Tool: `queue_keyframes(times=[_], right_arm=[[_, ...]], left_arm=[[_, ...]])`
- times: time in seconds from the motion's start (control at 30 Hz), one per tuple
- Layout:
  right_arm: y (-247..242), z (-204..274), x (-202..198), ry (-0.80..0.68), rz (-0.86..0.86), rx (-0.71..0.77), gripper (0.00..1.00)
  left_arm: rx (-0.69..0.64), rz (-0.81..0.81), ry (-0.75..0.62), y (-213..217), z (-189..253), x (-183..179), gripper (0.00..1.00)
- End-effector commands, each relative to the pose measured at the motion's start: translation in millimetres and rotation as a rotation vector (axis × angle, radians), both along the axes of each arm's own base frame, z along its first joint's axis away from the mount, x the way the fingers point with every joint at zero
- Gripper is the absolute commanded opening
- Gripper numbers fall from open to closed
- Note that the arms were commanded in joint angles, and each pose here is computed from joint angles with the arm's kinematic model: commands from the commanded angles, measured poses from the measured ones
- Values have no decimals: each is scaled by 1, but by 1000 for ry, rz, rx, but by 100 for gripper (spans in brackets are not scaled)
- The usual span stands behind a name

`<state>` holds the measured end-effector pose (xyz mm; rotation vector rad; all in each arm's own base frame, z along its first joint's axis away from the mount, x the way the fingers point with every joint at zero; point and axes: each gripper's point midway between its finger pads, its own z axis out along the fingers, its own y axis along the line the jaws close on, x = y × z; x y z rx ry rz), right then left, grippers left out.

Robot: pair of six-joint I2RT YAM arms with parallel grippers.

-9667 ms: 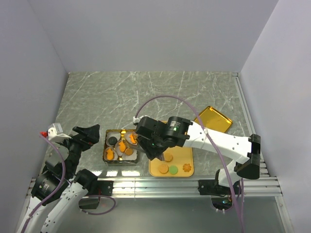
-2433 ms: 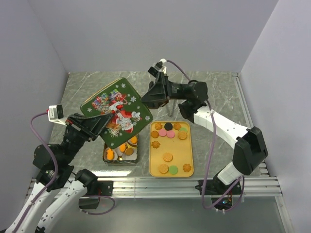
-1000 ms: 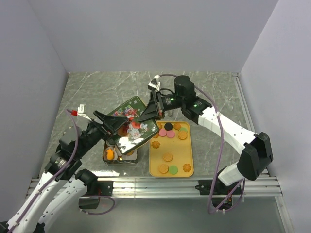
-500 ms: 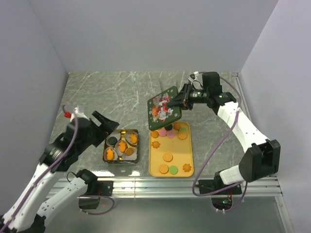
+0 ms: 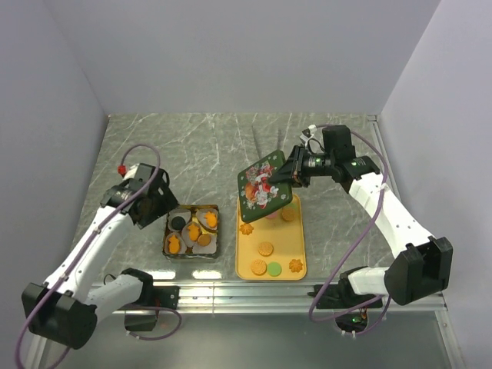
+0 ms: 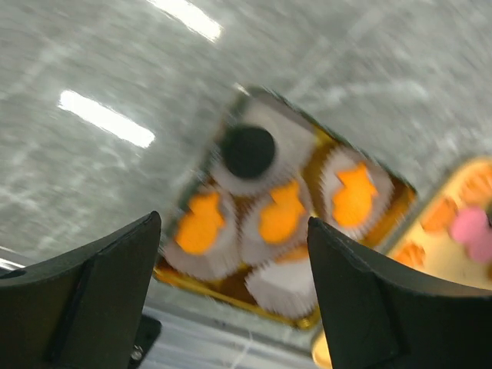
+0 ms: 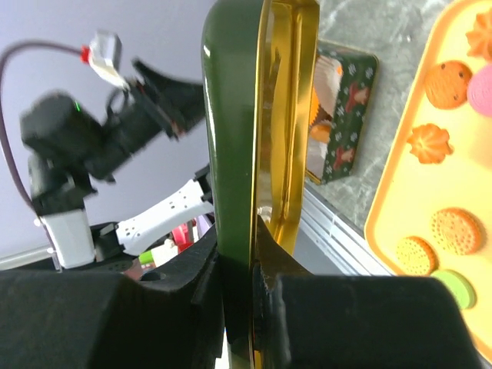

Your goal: Pack the cookies

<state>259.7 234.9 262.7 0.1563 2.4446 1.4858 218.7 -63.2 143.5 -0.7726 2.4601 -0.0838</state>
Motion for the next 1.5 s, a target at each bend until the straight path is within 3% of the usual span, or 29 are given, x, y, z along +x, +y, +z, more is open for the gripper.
queue_keyframes(times=[0.0,0.3,0.53,0.67,1.0,1.47], right_arm=[[-1,10,-11,-50,18,12,14],[-1,5,-11,-42,27,5,14],[-4,4,-8,-34,19,4,13],[-4,3,-6,-33,20,1,12],[-3,1,-1,-35,19,4,11],[6,12,18,-56,19,62,11]], left_arm=[[47,-36,27,22,-12,10,83],[-9,-146,171,11,-47,28,59],[-13,-148,277,11,-76,29,49],[-23,-148,302,12,-85,33,36],[-37,-172,294,7,-87,56,23],[-133,-159,225,-23,-71,119,20]])
